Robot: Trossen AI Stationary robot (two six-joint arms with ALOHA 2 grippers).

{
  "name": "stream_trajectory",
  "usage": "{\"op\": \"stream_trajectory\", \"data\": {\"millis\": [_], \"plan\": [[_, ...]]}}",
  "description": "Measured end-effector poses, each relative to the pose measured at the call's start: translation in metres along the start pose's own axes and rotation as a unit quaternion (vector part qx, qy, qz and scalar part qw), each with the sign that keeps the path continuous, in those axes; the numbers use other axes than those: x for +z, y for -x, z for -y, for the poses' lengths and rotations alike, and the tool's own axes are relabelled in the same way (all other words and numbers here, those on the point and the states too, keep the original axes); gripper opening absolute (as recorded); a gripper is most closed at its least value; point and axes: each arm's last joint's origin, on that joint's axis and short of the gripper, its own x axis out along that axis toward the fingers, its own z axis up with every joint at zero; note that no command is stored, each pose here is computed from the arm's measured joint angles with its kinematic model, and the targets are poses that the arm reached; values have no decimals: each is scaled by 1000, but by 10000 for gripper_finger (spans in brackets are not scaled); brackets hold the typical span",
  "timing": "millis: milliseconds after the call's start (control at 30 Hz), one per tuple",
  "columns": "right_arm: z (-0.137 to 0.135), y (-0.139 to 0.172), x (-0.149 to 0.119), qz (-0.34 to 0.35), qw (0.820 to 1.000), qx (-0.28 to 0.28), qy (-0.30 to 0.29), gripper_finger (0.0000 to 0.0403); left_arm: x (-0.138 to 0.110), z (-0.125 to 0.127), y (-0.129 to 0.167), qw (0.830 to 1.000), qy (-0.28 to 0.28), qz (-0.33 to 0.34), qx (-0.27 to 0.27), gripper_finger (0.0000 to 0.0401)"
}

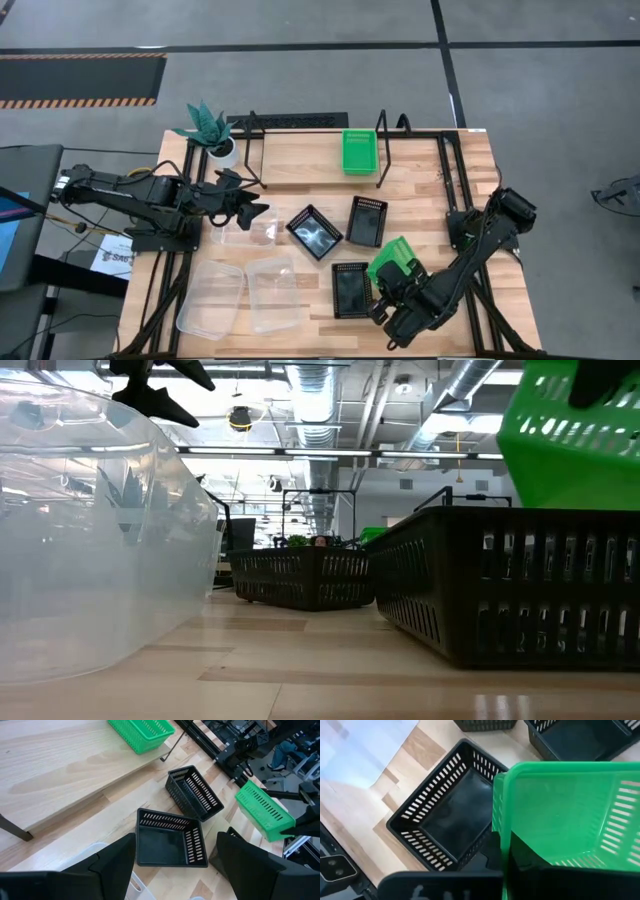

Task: Stack baskets on shelf by color
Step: Stack the green bin on top of the stacked green bins on the shelf

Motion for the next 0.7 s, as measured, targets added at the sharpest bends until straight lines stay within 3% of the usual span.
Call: {"op": "stream_trajectory", "data": {"millis": [300,700], "plan": [[6,8,25,26,999,16,26,3,0,0,0,1000,8,-1,-1,265],[44,30,112,92,990,32,99,2,0,0,0,1000,0,6,3,265]]}}
